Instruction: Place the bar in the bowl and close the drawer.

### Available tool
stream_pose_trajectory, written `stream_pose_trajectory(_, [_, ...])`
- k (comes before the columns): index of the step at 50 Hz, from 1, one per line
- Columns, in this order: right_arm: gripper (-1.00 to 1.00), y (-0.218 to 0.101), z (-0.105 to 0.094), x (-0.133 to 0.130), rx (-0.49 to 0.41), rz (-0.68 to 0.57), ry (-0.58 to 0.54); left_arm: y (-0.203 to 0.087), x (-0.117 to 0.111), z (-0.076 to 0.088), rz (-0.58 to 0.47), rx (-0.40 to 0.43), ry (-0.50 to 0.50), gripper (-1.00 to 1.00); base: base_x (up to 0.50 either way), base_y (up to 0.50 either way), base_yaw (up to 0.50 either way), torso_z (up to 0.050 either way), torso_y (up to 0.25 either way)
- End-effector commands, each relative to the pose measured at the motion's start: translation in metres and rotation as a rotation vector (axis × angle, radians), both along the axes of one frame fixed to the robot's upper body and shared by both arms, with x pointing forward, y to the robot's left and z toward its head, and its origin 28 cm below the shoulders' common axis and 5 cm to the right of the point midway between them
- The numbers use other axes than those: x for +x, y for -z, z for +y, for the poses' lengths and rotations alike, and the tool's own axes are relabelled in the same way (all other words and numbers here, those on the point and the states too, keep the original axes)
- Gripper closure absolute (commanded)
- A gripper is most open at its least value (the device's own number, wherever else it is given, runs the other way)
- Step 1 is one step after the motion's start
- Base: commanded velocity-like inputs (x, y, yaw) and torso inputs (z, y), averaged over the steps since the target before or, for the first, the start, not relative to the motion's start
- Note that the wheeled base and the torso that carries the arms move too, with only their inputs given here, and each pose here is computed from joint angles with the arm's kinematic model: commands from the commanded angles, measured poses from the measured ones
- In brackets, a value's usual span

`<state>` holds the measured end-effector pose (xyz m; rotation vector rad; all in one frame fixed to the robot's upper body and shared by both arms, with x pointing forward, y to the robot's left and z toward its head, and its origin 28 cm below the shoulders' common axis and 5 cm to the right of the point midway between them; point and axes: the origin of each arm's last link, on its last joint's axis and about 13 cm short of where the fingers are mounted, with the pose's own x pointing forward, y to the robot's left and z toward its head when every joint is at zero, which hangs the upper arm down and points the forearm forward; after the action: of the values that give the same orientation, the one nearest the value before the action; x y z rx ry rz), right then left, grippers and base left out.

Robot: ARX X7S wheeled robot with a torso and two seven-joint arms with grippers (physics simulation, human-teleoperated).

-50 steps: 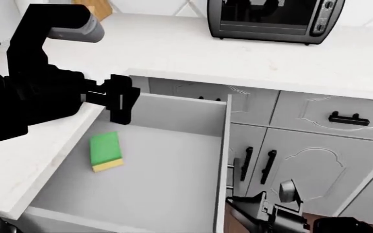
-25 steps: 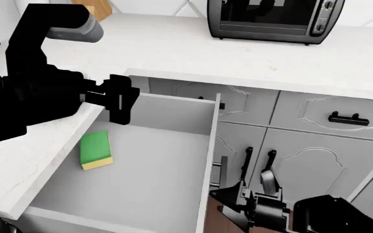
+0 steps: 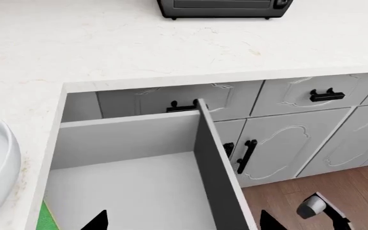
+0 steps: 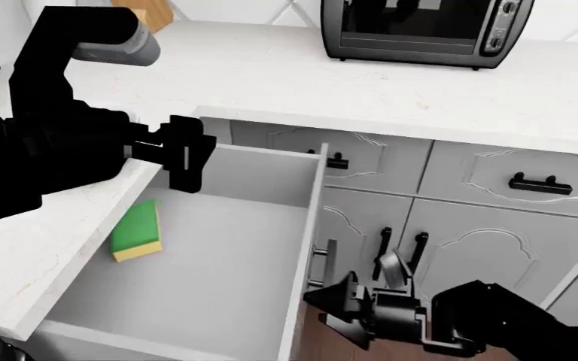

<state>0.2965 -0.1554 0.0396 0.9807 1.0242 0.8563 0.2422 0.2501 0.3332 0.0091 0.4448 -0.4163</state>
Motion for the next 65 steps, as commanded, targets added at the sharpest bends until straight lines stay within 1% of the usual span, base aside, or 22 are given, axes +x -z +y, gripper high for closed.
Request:
stream_pose_trajectory(1, [-1.0,-0.002,0.025,0.007,0.067,0.005,-0.093,0.0,0.001,0.0,0.002,0.001,-0.002,-1.0,0.0,0.0,0.0,0.0,0.0])
stream_pose_trajectory(10, [-1.0,-0.003,0.035,0.016,0.134,-0.002,-0.12,0.0,0.001,0.0,0.002,0.002,0.0,-1.0,0.0,0.0,0.0,0.0,0.001])
stream_pose_trajectory(18, [-1.0,-0.006,0.046,0.023,0.163,-0.006,-0.139,0.001,0.002,0.0,0.004,0.0,-0.001,-1.0,0.0,0.0,0.0,0.0,0.001])
stream_pose_trajectory(29, [-1.0,-0.013,0.059,0.029,0.154,-0.01,-0.17,0.002,0.004,0.0,0.007,0.0,-0.004,-1.0,0.0,0.0,0.0,0.0,0.001])
stream_pose_trajectory(34, [-1.0,-0.019,0.069,0.035,0.133,-0.016,-0.199,0.002,0.005,0.0,0.009,0.0,-0.003,-1.0,0.0,0.0,0.0,0.0,0.0])
stream_pose_trajectory(44, [-1.0,-0.033,0.087,0.04,0.158,-0.012,-0.25,0.004,0.008,0.002,0.015,-0.002,-0.005,-1.0,0.0,0.0,0.0,0.0,0.001])
stream_pose_trajectory(52, [-1.0,-0.04,0.106,0.042,0.141,-0.011,-0.274,0.005,0.011,0.002,0.018,-0.003,-0.004,-1.0,0.0,0.0,0.0,0.0,0.001])
stream_pose_trajectory(60, [-1.0,-0.044,0.122,0.039,0.195,-0.01,-0.303,0.006,0.011,0.003,0.018,-0.006,-0.002,-1.0,0.0,0.0,0.0,0.0,0.0])
stream_pose_trajectory(65, [-1.0,-0.045,0.126,0.038,0.22,-0.016,-0.299,0.006,0.011,0.003,0.019,-0.008,0.0,-1.0,0.0,0.0,0.0,0.0,0.0])
